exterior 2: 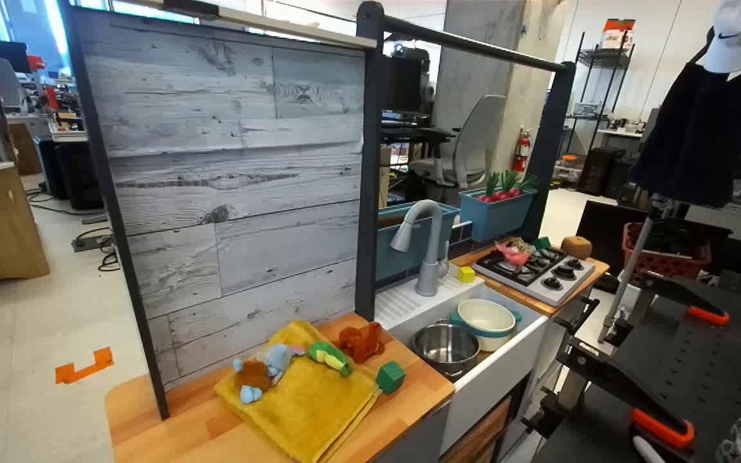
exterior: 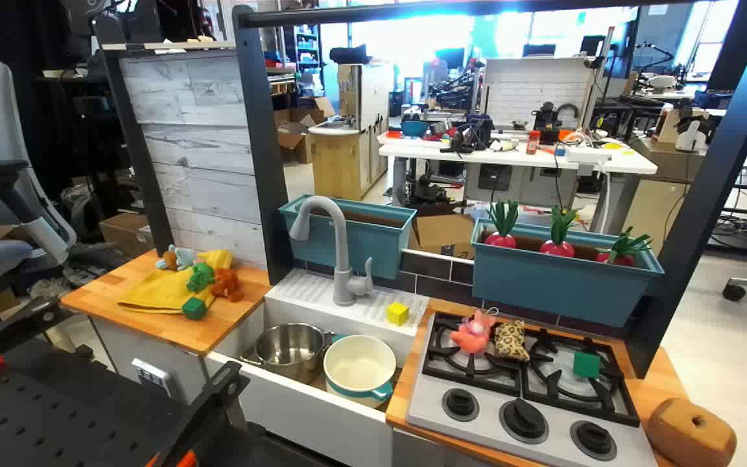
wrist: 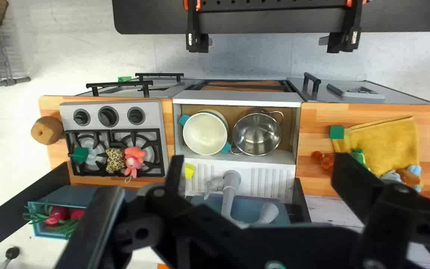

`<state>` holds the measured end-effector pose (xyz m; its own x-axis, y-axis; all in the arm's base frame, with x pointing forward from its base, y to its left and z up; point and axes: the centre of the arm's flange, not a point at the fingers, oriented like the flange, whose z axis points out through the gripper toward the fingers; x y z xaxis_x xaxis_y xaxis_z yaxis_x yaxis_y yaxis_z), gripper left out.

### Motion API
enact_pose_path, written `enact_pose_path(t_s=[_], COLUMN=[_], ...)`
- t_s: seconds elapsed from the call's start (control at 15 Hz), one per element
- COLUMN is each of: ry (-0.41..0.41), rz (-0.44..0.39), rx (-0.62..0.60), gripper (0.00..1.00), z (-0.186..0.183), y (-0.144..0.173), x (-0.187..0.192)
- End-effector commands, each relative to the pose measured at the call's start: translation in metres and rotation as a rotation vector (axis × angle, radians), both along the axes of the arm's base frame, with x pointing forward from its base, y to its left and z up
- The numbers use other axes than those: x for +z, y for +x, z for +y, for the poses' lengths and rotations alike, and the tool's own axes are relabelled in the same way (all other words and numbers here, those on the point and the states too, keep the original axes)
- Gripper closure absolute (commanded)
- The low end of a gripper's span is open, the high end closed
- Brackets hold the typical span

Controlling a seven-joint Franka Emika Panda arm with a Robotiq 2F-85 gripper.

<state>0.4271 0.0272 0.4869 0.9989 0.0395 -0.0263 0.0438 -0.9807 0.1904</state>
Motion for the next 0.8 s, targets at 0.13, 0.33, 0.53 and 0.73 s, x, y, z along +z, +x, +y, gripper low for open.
enact_pose_path(t_s=[0.13, 0.33, 0.53, 0.73], ry=[0.000, 0.000, 0.060, 0.133], rz=[-0.003, -0.003, 0.026, 0.104], rx=[0.000, 0.000, -0.032, -0.090], gripper=[0.00, 0.00, 0.00, 0.00], z=[0.000, 0.000, -0.001, -0.001], y=[0.000, 0.000, 0.048, 0.102], x=[0.001, 0.001, -0.010, -0.044])
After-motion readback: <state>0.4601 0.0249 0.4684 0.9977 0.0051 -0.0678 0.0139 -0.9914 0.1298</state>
